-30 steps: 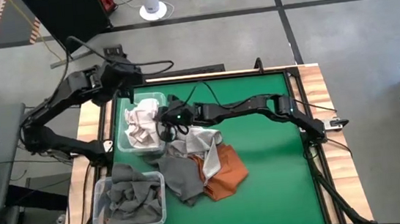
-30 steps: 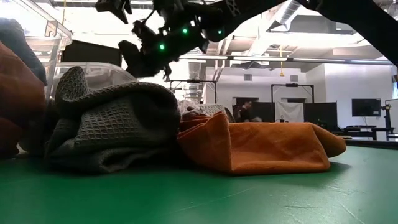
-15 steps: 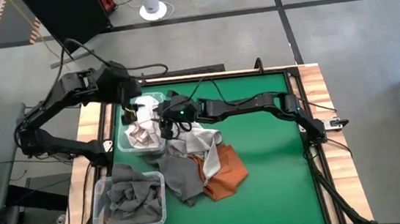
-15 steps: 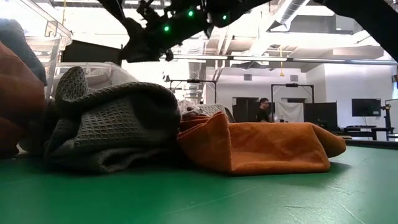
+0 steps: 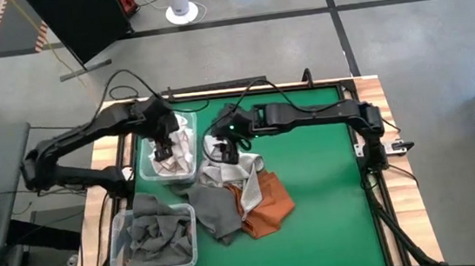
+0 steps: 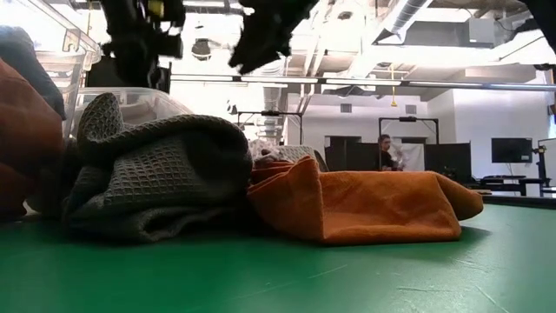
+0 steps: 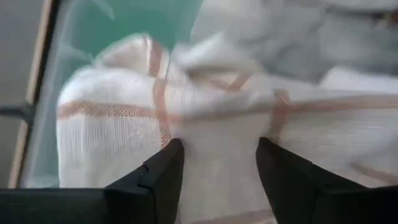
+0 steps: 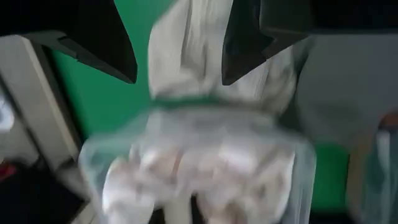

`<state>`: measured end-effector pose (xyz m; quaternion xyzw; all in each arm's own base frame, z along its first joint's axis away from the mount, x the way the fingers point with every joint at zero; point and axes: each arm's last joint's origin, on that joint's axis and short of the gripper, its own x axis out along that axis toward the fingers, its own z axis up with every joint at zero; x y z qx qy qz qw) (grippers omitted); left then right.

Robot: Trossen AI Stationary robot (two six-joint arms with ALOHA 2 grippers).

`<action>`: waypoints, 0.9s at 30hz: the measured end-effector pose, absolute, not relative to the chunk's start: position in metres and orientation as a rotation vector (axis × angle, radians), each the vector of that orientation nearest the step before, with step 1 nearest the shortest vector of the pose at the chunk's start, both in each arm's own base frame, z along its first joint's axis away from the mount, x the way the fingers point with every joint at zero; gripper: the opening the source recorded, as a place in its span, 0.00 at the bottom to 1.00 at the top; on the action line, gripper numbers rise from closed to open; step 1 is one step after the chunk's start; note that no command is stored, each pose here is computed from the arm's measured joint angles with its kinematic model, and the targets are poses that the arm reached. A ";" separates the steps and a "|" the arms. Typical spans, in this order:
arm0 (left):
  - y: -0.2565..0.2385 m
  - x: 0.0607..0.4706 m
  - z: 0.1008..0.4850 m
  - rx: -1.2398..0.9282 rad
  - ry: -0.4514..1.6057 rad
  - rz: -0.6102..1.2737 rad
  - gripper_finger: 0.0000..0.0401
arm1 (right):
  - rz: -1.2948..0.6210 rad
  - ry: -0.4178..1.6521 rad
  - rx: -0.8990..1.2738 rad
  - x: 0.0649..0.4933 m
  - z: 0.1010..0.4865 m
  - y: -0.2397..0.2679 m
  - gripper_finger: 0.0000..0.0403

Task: Sort towels by color in basket
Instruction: Put the white patterned towel into the top transparent bin

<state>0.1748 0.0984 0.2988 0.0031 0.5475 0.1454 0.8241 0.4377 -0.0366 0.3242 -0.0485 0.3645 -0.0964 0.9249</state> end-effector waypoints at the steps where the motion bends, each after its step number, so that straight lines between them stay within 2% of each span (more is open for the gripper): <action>1: 0.101 0.174 0.290 -0.006 1.177 0.319 0.45 | -0.199 0.782 -0.091 0.433 0.325 -0.036 0.66; 9: 0.108 0.164 0.234 -0.064 1.249 0.338 0.27 | -0.182 0.900 -0.080 0.418 0.325 -0.022 0.66; 17: 0.107 0.161 0.195 -0.102 1.362 0.299 0.18 | -0.193 0.861 -0.117 0.420 0.328 -0.009 0.66; 21: 0.110 0.165 0.211 -0.077 1.381 0.272 0.16 | -0.194 0.862 -0.117 0.420 0.328 -0.010 0.66; 27: 0.112 0.170 0.267 0.027 1.289 0.258 0.16 | -0.218 0.858 -0.122 0.407 0.343 -0.010 0.66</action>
